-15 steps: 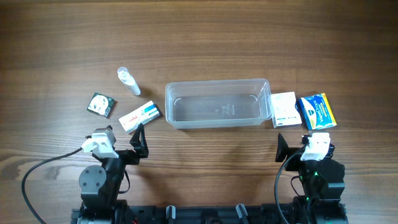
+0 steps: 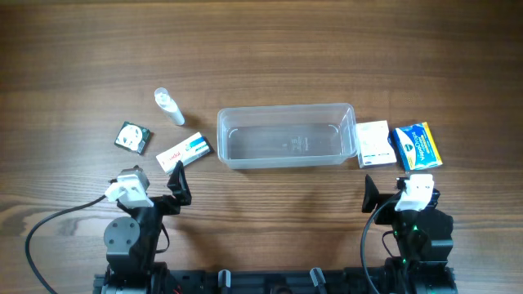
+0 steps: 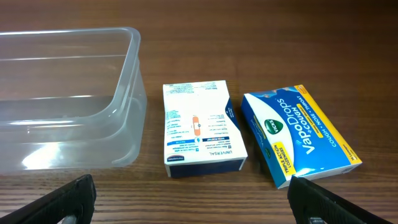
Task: Pack container
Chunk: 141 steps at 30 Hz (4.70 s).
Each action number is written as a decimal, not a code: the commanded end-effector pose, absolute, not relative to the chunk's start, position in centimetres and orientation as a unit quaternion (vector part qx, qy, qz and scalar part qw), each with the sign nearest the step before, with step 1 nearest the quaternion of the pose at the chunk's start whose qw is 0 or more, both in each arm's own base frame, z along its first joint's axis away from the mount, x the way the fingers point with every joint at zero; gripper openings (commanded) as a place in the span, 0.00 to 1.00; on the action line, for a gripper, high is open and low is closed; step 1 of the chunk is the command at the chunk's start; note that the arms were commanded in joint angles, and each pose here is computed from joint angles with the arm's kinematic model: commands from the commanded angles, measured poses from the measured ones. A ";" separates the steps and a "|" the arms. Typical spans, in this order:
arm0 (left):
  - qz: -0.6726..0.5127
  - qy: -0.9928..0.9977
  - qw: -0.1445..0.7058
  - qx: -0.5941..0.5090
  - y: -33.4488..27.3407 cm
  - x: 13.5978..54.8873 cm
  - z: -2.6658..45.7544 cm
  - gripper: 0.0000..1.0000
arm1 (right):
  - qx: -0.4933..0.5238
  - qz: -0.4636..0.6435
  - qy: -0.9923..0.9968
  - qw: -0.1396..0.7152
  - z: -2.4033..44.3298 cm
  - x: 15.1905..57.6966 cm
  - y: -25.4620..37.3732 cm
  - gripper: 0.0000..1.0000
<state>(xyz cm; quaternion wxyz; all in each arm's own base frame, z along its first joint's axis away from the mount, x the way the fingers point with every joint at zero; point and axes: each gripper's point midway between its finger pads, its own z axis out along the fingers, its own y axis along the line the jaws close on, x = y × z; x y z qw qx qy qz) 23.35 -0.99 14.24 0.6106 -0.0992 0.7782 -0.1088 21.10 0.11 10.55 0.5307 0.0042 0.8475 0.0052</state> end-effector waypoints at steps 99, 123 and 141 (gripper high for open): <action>-0.098 0.777 0.615 -0.095 -0.8 23.3 14.2 1.00 | 0.071 0.073 0.993 0.055 4.6 31.0 -0.4 0.96; -0.098 0.777 0.615 -0.095 -0.8 23.3 14.2 1.00 | 0.052 0.000 0.997 0.049 2.3 32.1 -0.9 0.95; -0.098 0.777 0.615 -0.095 -0.8 23.3 14.2 1.00 | 0.055 -0.011 0.993 0.103 5.9 32.9 -1.3 1.00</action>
